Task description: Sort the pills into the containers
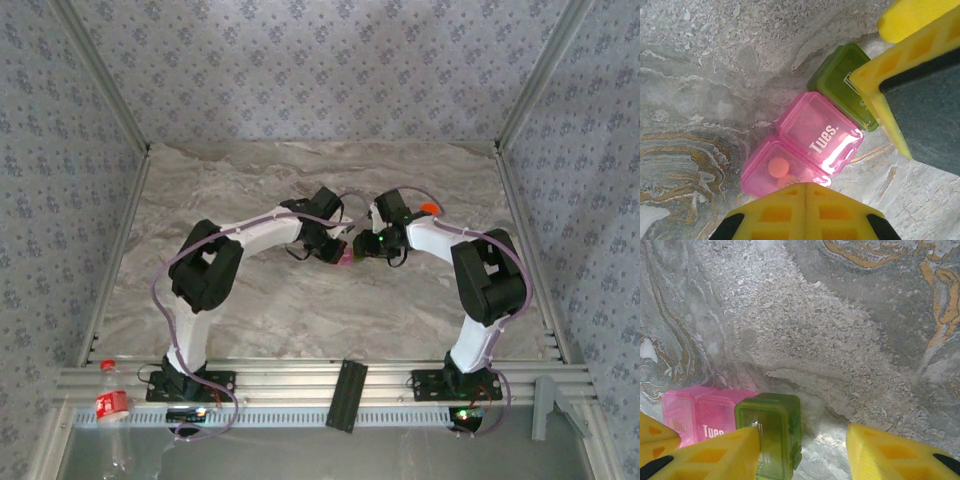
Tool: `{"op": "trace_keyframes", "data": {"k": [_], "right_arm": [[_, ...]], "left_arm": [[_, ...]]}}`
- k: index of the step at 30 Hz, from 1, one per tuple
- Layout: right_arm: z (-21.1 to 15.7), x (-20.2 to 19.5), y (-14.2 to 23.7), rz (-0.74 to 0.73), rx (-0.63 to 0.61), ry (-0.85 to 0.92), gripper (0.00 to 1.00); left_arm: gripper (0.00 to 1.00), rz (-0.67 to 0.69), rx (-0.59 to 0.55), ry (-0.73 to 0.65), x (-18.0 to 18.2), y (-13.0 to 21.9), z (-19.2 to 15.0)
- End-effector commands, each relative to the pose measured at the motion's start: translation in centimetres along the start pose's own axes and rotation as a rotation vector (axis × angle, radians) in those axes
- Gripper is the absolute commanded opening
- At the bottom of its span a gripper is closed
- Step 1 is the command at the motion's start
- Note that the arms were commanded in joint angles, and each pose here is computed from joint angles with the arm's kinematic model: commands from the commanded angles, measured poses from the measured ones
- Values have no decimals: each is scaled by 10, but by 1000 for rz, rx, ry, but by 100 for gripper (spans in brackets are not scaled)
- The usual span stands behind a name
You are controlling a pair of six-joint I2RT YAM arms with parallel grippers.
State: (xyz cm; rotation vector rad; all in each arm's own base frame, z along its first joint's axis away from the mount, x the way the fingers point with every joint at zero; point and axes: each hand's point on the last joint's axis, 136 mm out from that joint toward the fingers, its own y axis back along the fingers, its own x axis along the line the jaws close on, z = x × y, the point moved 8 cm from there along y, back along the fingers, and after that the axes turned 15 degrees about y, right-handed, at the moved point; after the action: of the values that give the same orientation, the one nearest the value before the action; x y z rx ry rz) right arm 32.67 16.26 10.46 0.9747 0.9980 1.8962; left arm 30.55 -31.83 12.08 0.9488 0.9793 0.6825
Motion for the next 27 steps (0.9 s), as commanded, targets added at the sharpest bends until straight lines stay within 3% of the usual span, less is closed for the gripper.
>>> {"op": "trace_keyframes", "data": {"k": [1,21,27], "right_arm": [[-23,-10,-17,-63,107,-31,50],[-22,-10,-17,-62,105,-32,50],[-19,-8,-14,-59,101,-28,50]], "left_arm": [[0,-19,-16,3,-6,13,-3],[0,65,35,28,16,-20,-18],[0,44,-54,0,5,2,-6]]}}
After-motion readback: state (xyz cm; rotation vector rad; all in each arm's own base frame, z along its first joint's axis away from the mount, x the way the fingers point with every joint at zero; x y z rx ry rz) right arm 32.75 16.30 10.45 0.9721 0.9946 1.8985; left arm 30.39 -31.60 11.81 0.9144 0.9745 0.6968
